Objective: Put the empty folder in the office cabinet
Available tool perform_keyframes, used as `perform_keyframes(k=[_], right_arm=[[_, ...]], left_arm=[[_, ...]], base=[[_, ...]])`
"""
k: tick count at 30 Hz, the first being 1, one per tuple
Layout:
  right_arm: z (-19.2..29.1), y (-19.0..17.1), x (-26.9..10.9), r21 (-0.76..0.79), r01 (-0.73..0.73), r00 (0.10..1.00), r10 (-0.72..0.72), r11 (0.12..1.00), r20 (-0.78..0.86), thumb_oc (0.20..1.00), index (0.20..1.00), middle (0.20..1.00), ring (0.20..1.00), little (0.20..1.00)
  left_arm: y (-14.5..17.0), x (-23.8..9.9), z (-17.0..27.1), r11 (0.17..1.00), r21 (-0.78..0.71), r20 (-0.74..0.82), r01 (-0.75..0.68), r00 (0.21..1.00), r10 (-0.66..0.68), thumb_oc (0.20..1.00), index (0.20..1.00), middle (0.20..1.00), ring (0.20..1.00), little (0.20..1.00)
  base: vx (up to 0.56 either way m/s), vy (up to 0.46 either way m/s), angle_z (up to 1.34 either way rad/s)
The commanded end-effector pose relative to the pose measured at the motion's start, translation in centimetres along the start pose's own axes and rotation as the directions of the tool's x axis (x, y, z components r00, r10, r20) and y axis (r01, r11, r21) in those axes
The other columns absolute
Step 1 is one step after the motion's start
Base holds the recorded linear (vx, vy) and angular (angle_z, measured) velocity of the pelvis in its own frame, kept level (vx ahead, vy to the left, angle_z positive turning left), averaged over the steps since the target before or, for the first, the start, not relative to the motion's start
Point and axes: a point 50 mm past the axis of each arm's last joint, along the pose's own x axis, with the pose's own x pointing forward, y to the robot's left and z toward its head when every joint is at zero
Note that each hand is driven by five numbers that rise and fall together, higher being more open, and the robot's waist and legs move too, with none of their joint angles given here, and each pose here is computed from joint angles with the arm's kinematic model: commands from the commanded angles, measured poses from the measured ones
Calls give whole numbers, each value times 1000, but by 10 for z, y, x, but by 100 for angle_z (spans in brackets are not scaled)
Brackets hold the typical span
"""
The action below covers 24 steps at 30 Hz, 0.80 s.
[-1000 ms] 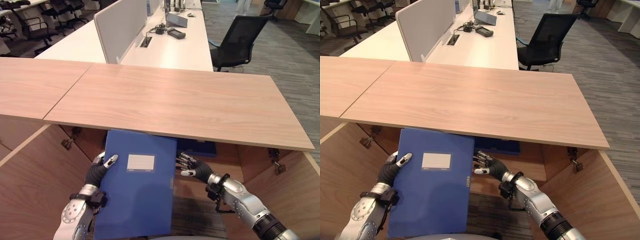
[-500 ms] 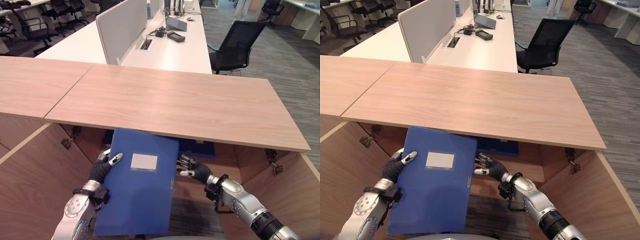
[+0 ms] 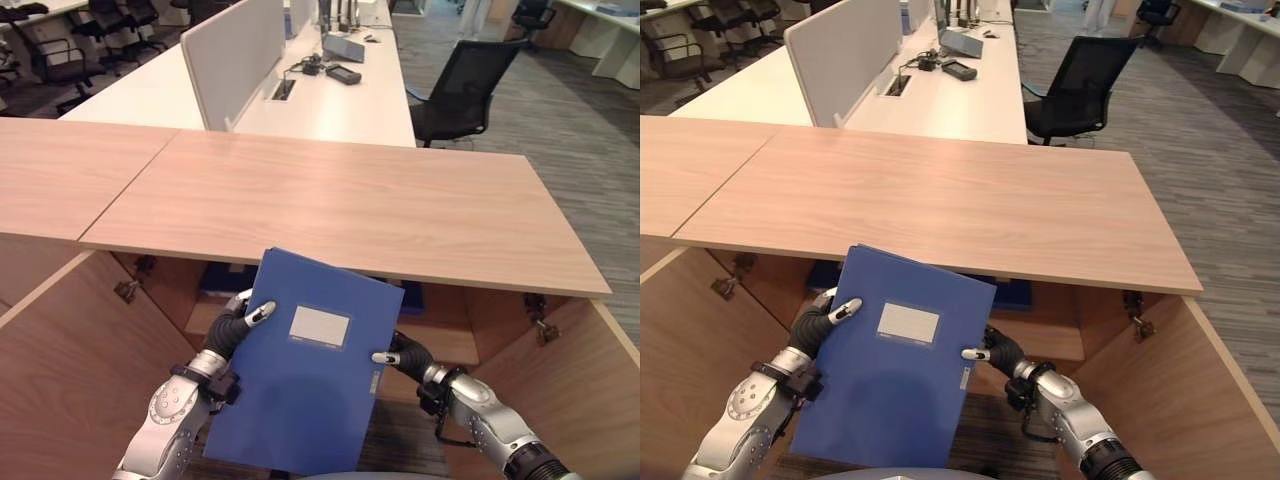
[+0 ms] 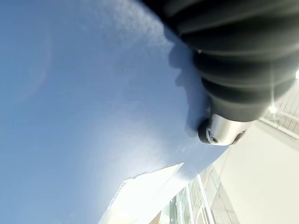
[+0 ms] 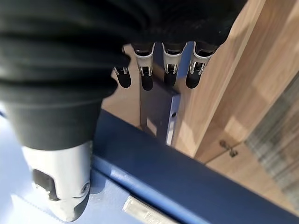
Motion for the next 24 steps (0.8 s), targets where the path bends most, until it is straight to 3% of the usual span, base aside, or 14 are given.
perform_keyframes(k=[1,4,10,12,13,15,24], right_arm=[[13,-16,0,-47,70,997,-68,996,39,1000,1000,1000,1000,1000],[15,-23,-4,-37,98,994,-96,995,49,1000,1000,1000,1000,1000],[34,13,7,48,-95,981,85,994,175,1000,1000,1000,1000,1000],[34,13,7,48,-95,981,85,994,175,1000,1000,1000,1000,1000],[41,39,17,52,-226,956,211,973,203,1000,1000,1000,1000,1000],[43,62,27,74,-328,928,308,942,208,1000,1000,1000,1000,1000],[30,109,43,57,-529,847,524,847,87,1000,1000,1000,1000,1000]], left_arm=[[-16,24,55,993,-29,311,116,945,-101,200,200,200,200,200],[-14,23,55,994,-30,310,109,946,-95,200,200,200,200,200],[-14,24,52,994,-44,311,98,947,-79,200,200,200,200,200],[-14,24,52,994,-44,311,97,947,-79,200,200,200,200,200],[-17,27,52,994,-49,317,101,945,-81,200,200,200,200,200],[-21,31,53,992,-57,327,112,941,-88,200,200,200,200,200],[-36,45,63,982,-64,374,178,916,-141,200,200,200,200,200]], base=[[0,0,0],[0,0,0],[0,0,0],[0,0,0],[0,0,0],[0,0,0],[0,0,0]])
